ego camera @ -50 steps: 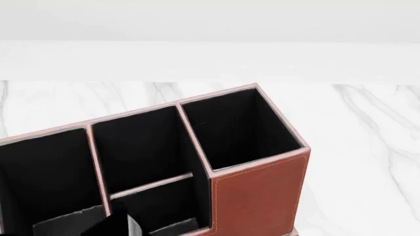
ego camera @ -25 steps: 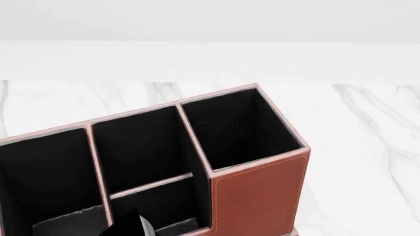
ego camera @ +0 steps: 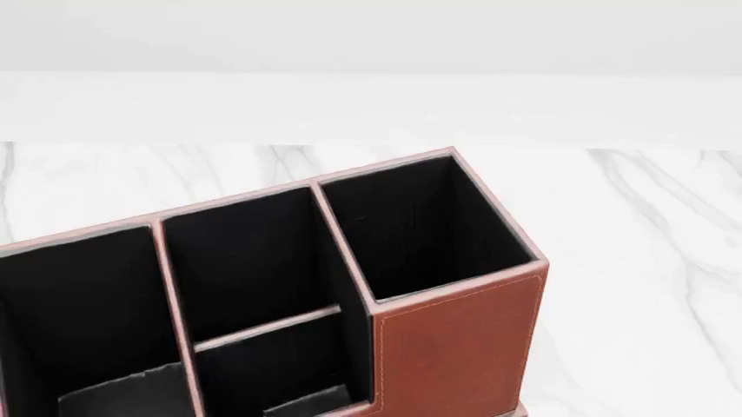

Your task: Pick up the book and place it in the front compartment of the caddy.

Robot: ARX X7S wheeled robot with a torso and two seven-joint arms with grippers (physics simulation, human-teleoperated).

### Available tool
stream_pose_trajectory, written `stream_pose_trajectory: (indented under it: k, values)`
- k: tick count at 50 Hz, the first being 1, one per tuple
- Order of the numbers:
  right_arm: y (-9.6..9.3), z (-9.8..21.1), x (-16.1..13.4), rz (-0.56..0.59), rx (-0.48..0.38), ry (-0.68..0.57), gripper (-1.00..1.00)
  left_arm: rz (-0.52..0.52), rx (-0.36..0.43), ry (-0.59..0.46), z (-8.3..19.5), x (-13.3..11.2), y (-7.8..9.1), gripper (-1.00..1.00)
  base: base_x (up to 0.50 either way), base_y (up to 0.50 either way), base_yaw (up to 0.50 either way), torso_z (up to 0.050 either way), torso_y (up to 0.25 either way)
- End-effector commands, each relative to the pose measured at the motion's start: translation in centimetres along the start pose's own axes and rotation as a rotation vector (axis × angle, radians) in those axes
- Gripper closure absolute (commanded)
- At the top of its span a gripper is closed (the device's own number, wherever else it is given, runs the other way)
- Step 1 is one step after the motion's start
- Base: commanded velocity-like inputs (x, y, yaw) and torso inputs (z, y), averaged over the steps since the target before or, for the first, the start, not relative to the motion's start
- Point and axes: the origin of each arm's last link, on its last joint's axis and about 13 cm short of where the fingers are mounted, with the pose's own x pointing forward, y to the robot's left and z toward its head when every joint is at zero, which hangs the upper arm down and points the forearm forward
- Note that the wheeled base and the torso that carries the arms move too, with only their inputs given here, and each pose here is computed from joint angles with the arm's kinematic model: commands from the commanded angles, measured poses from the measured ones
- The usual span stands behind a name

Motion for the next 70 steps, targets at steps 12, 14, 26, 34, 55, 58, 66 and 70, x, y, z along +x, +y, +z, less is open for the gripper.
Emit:
stream_pose_trajectory:
  k: [12,14,26,34,55,58,66,70]
  values:
    - [-0.1,0.2,-0.1,-0.003,0.006,-0.008,-1.0,-0.036,0.014,0.048,-1.6,1.0,-1.1,-1.0,0.0,0.0,0.0,0.0,0.0]
    - [-0.1,0.2,-0.1,-0.003,0.006,-0.009,-1.0,-0.035,0.009,0.057,-2.0,1.1,-1.2,-1.0,0.0,0.0,0.0,0.0,0.0]
    - [-0.2,0.3,-0.2,-0.004,0.007,-0.01,-1.0,-0.029,-0.054,0.134,-3.6,1.5,-2.1,-1.0,0.0,0.0,0.0,0.0,0.0]
    - [-0.2,0.3,-0.2,-0.003,0.009,-0.011,-1.0,-0.007,-0.024,0.236,-5.5,2.2,-2.8,-1.0,0.0,0.0,0.0,0.0,0.0]
    - [-0.1,0.4,-0.2,-0.001,0.009,-0.011,-1.0,0.071,0.048,0.132,1.2,-3.0,-2.0,1.0,0.0,0.0,0.0,-0.002,0.0]
    - [-0.1,0.3,-0.1,0.0,0.009,-0.008,-1.0,0.105,0.004,0.106,3.4,-4.9,-1.1,1.0,0.0,0.0,0.0,0.0,0.0]
    - [0.0,0.2,-0.3,0.004,0.007,-0.006,-1.0,0.212,0.039,-0.094,7.3,-9.0,0.5,1.0,0.0,0.0,0.0,0.0,0.0]
    - [0.0,0.1,-0.3,0.006,0.007,-0.004,-1.0,0.21,0.095,-0.145,8.0,-10.1,0.9,1.0,0.0,0.0,0.0,0.0,0.0]
